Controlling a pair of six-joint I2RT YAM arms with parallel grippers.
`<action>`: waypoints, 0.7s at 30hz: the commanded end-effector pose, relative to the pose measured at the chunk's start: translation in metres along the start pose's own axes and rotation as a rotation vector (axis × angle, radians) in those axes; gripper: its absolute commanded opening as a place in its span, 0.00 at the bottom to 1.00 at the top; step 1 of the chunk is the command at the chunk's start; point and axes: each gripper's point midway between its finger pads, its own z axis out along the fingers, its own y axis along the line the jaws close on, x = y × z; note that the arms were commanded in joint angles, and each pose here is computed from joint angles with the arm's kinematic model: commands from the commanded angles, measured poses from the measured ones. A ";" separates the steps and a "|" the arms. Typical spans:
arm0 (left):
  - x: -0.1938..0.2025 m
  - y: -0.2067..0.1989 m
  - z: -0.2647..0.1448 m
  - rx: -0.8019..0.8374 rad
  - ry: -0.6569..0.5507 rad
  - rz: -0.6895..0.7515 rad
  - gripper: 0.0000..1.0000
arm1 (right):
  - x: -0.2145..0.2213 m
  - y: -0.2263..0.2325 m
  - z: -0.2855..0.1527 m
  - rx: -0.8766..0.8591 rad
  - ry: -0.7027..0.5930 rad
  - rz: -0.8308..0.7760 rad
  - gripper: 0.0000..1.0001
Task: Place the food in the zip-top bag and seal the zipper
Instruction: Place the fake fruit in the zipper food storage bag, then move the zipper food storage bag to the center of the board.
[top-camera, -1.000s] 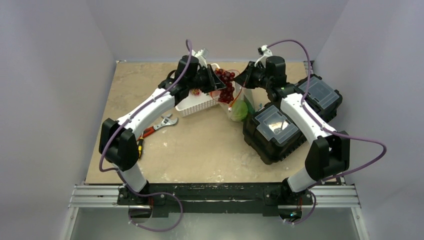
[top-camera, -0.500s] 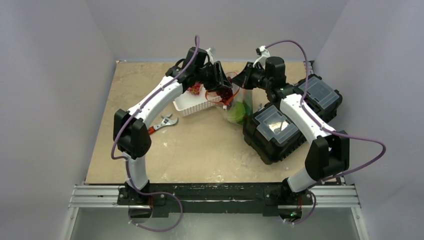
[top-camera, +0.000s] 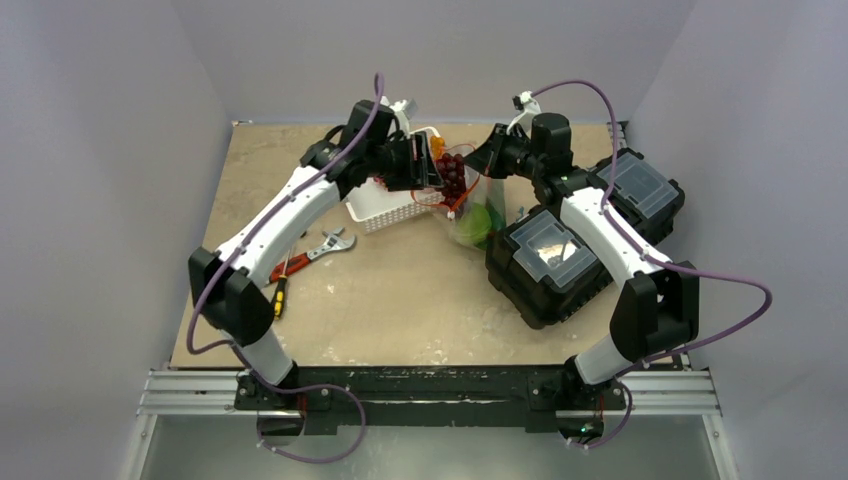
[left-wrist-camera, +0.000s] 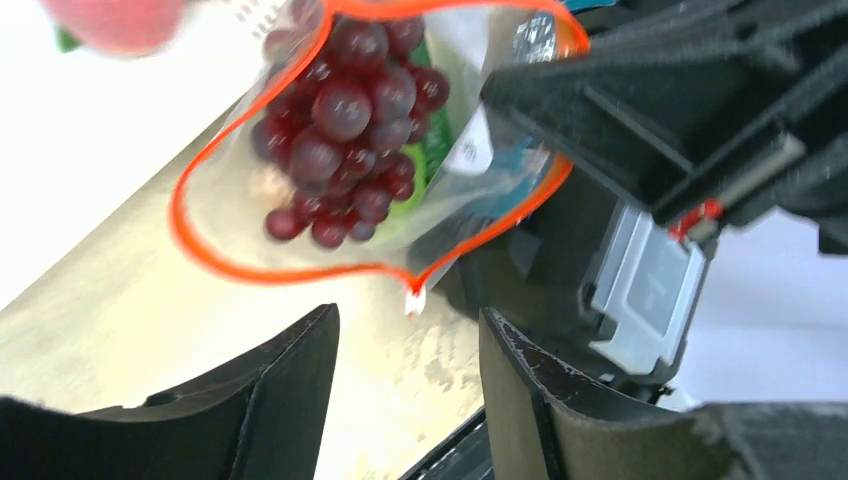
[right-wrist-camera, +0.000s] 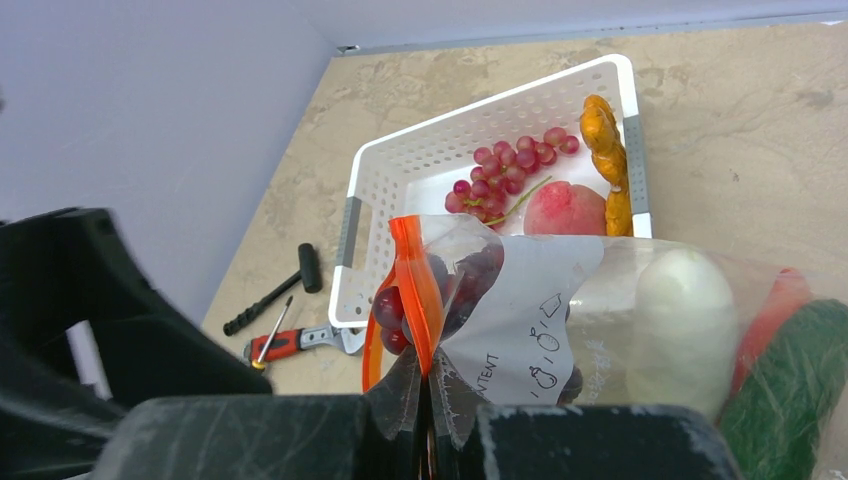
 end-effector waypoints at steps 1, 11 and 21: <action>-0.006 0.025 -0.043 -0.144 -0.116 0.113 0.53 | -0.031 0.034 -0.014 -0.104 -0.103 -0.053 0.00; 0.003 0.080 0.001 -0.247 -0.051 0.000 0.49 | -0.032 0.040 -0.019 -0.108 -0.112 -0.066 0.00; 0.014 0.086 0.050 -0.170 0.015 -0.075 0.30 | -0.031 0.042 -0.019 -0.115 -0.106 -0.071 0.00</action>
